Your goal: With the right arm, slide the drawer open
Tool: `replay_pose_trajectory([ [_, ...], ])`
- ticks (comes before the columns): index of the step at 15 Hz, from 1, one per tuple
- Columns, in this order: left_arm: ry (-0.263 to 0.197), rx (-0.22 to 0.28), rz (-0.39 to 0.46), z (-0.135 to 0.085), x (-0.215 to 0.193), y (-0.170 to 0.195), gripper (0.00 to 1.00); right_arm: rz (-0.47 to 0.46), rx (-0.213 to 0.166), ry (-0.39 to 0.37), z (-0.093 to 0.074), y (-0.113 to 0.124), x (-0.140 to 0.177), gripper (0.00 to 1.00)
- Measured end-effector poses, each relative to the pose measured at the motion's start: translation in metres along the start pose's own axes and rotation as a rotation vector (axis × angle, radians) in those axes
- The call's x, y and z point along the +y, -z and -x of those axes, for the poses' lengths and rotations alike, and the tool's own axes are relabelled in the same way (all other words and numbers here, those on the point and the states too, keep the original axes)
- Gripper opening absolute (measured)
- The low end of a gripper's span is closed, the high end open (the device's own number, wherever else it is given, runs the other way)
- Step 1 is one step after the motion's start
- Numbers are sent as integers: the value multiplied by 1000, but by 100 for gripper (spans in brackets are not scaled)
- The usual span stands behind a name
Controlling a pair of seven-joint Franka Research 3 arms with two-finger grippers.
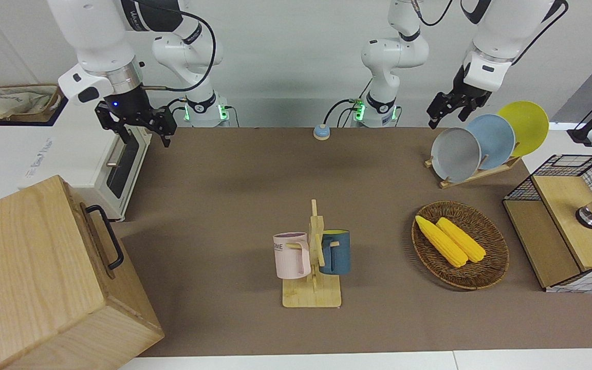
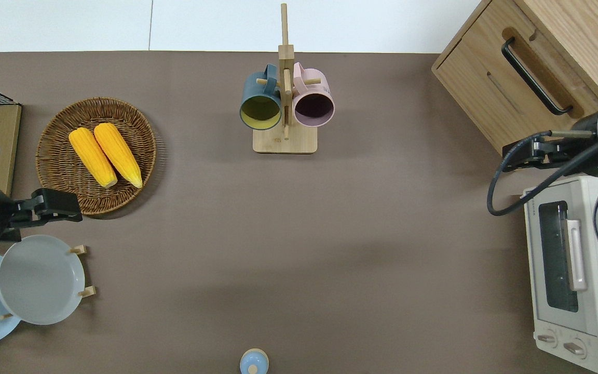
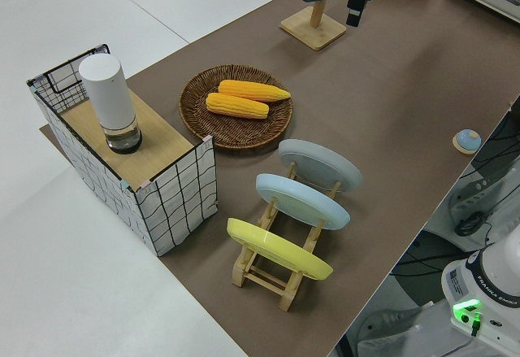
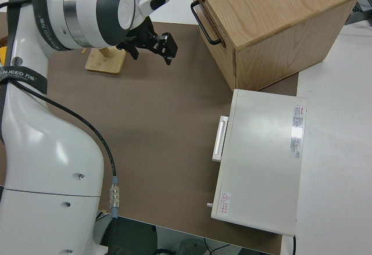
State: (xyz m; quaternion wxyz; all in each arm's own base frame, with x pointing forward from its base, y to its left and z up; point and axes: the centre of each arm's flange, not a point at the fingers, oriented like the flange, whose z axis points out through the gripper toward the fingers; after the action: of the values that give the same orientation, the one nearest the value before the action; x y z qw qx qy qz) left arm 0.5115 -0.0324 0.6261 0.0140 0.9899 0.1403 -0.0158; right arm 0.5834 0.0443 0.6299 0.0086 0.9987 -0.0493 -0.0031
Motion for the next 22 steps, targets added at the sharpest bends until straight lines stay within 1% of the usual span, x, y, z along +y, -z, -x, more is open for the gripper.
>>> replay_pose_trajectory([
  [7, 0, 0, 0, 0, 0, 0, 100, 0, -3, 7, 0, -2, -4, 99],
  [19, 0, 0, 0, 0, 0, 0, 100, 3, -5, 2, -1, -2, -1, 99],
  [22, 0, 0, 0, 0, 0, 0, 100, 50, 2, -1, -2, -2, 4, 99],
])
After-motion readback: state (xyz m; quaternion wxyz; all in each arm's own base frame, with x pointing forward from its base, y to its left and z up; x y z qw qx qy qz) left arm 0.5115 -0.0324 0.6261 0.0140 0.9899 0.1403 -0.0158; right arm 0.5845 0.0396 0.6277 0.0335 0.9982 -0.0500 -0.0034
